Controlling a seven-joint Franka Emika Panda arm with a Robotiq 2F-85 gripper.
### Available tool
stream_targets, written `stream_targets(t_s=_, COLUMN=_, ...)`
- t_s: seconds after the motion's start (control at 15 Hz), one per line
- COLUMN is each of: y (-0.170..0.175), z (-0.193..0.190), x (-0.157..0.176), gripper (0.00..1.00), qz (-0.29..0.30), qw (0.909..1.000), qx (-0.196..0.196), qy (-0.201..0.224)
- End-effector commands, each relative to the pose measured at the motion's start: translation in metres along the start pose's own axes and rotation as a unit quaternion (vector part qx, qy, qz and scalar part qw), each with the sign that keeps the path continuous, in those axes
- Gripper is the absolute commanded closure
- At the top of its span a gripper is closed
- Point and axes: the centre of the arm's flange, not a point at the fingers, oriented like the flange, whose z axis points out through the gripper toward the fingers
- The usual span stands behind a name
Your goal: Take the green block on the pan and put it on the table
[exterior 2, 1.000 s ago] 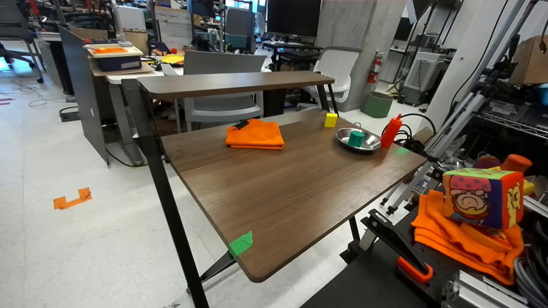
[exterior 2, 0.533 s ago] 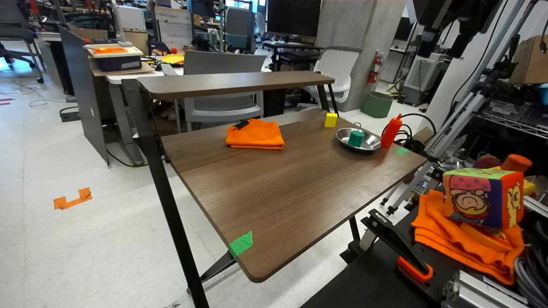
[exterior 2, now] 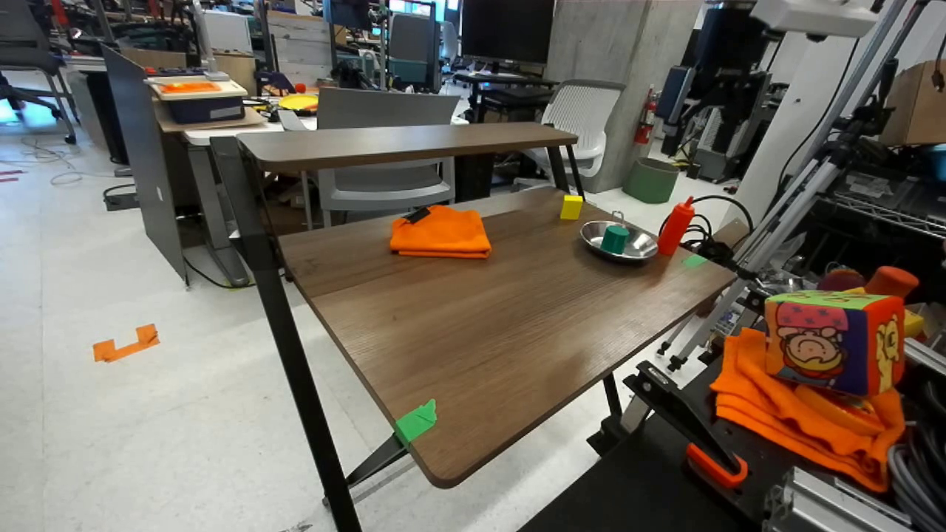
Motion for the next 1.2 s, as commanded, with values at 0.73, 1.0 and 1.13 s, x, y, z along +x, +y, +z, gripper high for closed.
stream_targets(t_s=0.73, y=-0.031, z=0.123, x=0.105, gripper=0.00, qz=-0.051, qw=0.9972, qx=-0.001, qy=-0.055)
stream_targets(t_s=1.0, y=-0.039, z=0.144, x=0.109, gripper=0.00, qz=-0.062, qw=0.9957, qx=-0.013, qy=-0.068)
stream_targets(t_s=1.13, y=-0.042, z=0.151, x=0.111, gripper=0.00, qz=-0.066, qw=0.9946, qx=-0.019, qy=-0.077)
